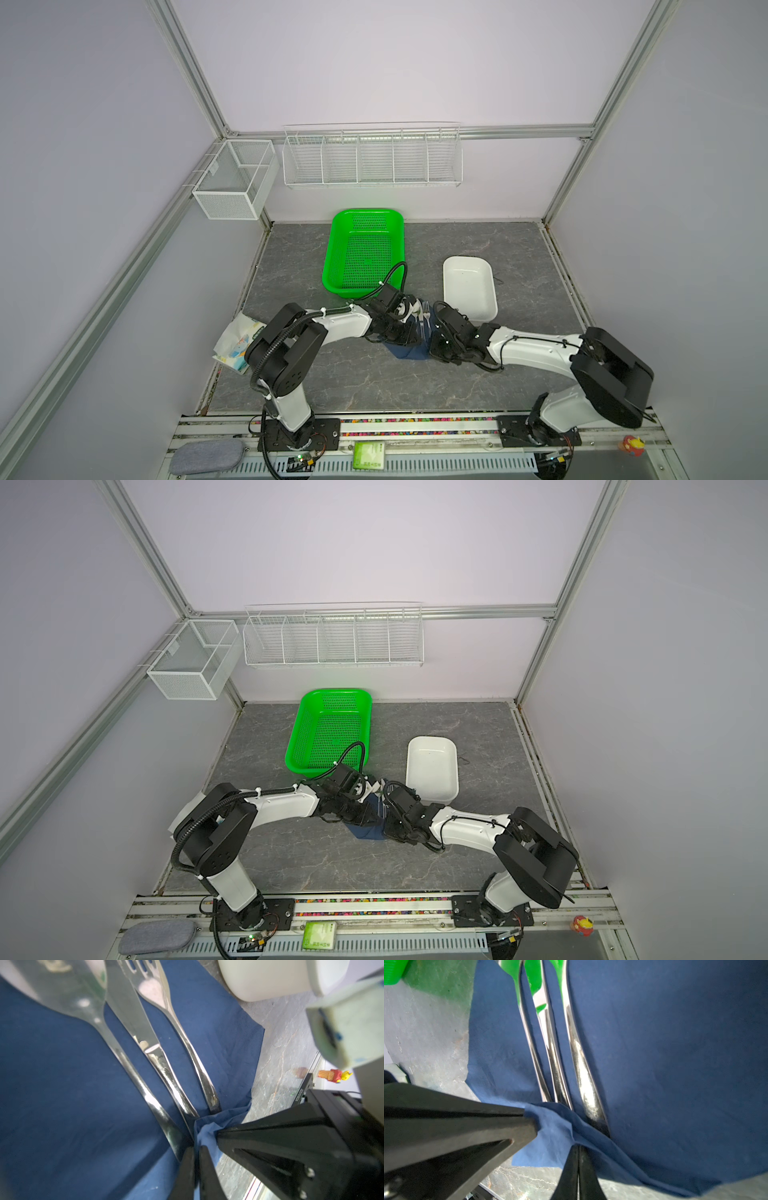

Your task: Place the utensils on the paper napkin and roll it up

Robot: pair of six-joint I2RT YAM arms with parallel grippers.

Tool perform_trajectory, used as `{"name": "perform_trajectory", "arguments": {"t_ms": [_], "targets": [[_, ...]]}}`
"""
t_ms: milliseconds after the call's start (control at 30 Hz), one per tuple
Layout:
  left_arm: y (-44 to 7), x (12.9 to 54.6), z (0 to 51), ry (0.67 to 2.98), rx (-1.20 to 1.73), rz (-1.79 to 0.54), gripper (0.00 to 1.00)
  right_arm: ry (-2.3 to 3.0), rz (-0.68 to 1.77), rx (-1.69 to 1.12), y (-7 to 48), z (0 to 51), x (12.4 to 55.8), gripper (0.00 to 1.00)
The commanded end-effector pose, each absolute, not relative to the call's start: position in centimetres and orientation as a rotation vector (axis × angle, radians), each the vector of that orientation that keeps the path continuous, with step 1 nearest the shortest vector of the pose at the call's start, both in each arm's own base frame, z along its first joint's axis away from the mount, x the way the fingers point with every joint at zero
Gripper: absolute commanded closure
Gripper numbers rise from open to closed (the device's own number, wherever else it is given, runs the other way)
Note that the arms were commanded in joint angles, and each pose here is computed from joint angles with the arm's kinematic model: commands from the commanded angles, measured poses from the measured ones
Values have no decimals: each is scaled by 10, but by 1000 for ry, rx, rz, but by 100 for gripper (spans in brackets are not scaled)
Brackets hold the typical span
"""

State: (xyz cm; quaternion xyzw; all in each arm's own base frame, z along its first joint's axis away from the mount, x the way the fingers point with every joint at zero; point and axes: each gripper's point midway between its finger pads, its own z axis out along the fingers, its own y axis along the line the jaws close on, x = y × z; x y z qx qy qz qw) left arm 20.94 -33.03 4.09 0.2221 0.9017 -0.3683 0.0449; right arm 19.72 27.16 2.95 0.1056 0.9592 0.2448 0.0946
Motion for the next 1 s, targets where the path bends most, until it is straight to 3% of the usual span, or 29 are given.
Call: {"name": "perform_trajectory", "arguments": {"t_ms": [0,500,967], "targets": [[-338,215,48,2700,725,-1132,98,2815,719,384,263,34,199,92],[-340,228,48,2644,683,-1098,100,2736,593,492,205,46,186,86],[-342,229,46,2647,685,-1105,100,2736,498,495,190,43,183,85]]}}
